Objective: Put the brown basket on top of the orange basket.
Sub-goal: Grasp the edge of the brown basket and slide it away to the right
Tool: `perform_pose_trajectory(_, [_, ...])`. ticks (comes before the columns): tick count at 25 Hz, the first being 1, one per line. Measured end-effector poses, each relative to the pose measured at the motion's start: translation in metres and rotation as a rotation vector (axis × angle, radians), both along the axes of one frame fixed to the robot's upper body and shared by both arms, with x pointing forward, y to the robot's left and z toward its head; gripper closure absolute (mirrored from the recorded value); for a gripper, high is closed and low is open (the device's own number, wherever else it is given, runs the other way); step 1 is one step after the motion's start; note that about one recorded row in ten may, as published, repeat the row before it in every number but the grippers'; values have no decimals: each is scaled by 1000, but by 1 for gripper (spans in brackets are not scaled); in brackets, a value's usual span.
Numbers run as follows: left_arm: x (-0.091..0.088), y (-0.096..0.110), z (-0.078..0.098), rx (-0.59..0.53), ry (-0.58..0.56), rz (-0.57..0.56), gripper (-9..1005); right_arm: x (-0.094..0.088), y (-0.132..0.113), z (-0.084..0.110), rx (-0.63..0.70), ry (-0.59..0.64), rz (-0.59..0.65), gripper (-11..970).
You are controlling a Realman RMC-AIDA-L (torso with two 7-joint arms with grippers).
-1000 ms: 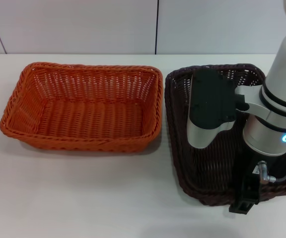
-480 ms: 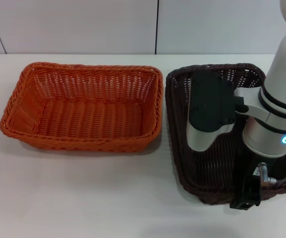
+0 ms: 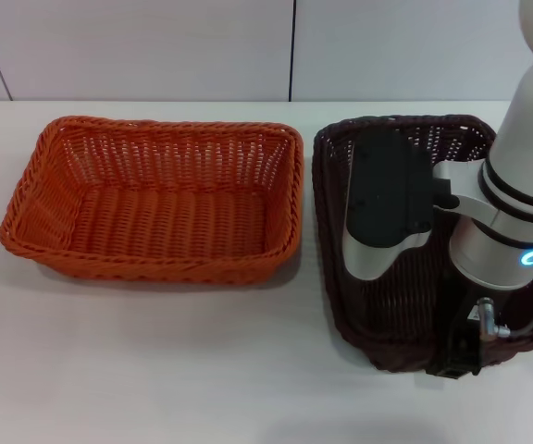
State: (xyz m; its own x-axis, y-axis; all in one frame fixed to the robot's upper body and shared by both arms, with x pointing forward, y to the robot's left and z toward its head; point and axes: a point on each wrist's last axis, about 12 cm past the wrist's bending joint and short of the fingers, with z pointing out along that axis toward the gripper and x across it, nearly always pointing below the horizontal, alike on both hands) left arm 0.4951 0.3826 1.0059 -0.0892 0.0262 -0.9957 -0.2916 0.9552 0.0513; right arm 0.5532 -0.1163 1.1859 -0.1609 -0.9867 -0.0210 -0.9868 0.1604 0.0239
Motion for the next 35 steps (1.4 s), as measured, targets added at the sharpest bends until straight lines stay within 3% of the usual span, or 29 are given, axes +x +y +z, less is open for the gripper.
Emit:
perform_pose_trajectory(18, [1, 0, 0, 0, 0, -2, 228, -1, 2, -11, 10, 36, 3, 765])
perform_pose_trajectory(35, [1, 0, 0, 0, 5, -1, 227, -1, 1, -29, -15, 51, -3, 766])
